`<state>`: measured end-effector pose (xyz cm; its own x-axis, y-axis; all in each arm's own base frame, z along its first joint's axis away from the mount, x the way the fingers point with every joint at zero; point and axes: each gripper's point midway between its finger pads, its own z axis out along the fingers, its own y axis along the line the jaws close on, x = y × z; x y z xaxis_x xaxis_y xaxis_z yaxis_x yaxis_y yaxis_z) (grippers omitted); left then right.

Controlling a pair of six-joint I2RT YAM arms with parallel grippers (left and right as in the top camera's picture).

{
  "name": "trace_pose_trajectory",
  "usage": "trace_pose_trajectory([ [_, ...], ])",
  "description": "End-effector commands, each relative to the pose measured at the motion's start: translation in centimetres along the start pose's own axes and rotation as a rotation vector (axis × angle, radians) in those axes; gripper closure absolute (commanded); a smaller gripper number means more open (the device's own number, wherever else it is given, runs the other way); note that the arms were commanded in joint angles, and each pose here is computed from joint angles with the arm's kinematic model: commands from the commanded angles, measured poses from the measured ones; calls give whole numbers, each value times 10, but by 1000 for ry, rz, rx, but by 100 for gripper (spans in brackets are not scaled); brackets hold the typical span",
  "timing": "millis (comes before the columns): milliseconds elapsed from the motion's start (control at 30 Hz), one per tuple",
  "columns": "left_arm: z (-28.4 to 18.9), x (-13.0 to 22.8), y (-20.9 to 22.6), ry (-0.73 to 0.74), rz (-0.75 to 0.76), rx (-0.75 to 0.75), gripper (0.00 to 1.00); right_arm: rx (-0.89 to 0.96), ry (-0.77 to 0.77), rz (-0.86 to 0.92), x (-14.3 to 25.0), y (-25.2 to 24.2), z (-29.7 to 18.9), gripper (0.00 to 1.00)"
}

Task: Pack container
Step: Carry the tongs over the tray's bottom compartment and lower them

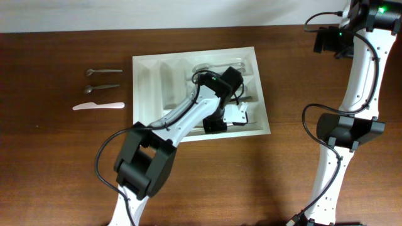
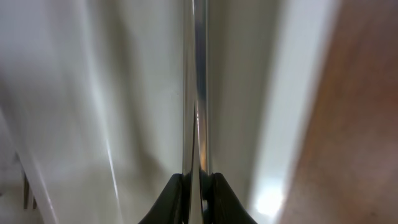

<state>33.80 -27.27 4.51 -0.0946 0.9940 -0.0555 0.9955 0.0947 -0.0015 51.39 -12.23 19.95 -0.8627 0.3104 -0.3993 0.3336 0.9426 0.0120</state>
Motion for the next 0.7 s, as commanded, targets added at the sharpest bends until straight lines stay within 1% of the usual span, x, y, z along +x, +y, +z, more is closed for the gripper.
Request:
trace_pose_trajectory([
  [0,-1,9,17,-16,-12,-25,98,8,-1,-9,1,-2,-4,1],
  [133,-2,9,33,-45,-33,-60,98,8,-1,-9,1,-2,-4,1],
  [367,-2,9,33,-44,-32,-60,98,8,-1,-9,1,-2,-4,1],
  [433,-2,10,32,-43,-33,-59,95,8,-1,-9,1,-2,-4,1],
  [500,-2,10,31,-39,-33,-54,89,8,-1,-9,1,-2,-4,1],
  [533,-2,10,31,-38,-33,-53,82,8,-1,-9,1,-2,-4,1],
  [667,-1,11,30,-37,-33,-52,78,8,-1,-9,1,-2,-4,1],
])
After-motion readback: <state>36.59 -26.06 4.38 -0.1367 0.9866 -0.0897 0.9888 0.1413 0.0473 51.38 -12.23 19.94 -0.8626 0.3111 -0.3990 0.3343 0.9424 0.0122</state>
